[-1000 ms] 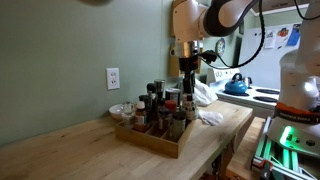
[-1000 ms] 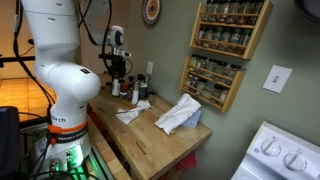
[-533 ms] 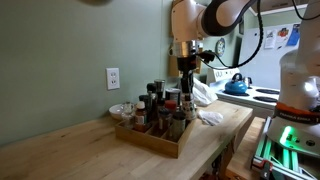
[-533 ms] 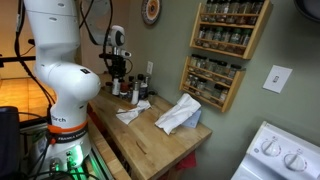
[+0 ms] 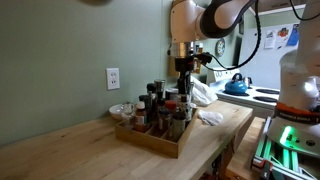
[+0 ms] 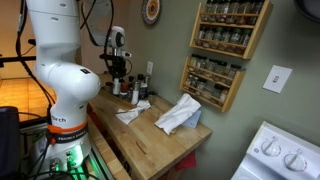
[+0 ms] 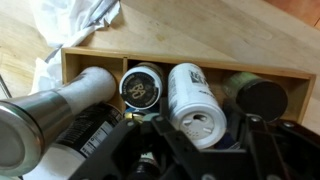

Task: Remove the white container from the wooden rack, put it on the counter, move the clear black pepper container to the left and then put the white container on the right side of the clear black pepper container

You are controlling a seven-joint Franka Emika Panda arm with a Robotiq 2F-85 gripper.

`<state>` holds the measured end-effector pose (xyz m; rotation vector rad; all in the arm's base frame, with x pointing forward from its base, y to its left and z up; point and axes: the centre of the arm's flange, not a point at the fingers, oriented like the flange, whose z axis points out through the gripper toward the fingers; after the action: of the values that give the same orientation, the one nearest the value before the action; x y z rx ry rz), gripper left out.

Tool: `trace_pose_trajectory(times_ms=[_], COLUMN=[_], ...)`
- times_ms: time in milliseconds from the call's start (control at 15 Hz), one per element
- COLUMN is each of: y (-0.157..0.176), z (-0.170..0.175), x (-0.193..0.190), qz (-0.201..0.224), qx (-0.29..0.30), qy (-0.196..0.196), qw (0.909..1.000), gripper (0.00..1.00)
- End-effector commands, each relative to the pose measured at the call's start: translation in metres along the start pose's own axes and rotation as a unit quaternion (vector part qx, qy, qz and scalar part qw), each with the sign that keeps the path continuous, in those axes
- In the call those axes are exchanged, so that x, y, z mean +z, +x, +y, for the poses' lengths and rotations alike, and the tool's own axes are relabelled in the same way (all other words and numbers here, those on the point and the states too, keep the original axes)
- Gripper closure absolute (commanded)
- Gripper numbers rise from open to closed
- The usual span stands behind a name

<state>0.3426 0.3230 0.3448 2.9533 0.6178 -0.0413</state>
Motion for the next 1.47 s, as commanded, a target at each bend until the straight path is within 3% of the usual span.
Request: trace_pose_trajectory(times_ms=[0, 1400], y=[0.0, -0.018], z=[-0.001, -0.014], x=[0.014, 0.014], qz=[-0.003, 0.041], qx=[-0.002, 0.009], qy=[0.005, -0.016], qw=[1.0, 0.999], gripper=[0.69, 0.69])
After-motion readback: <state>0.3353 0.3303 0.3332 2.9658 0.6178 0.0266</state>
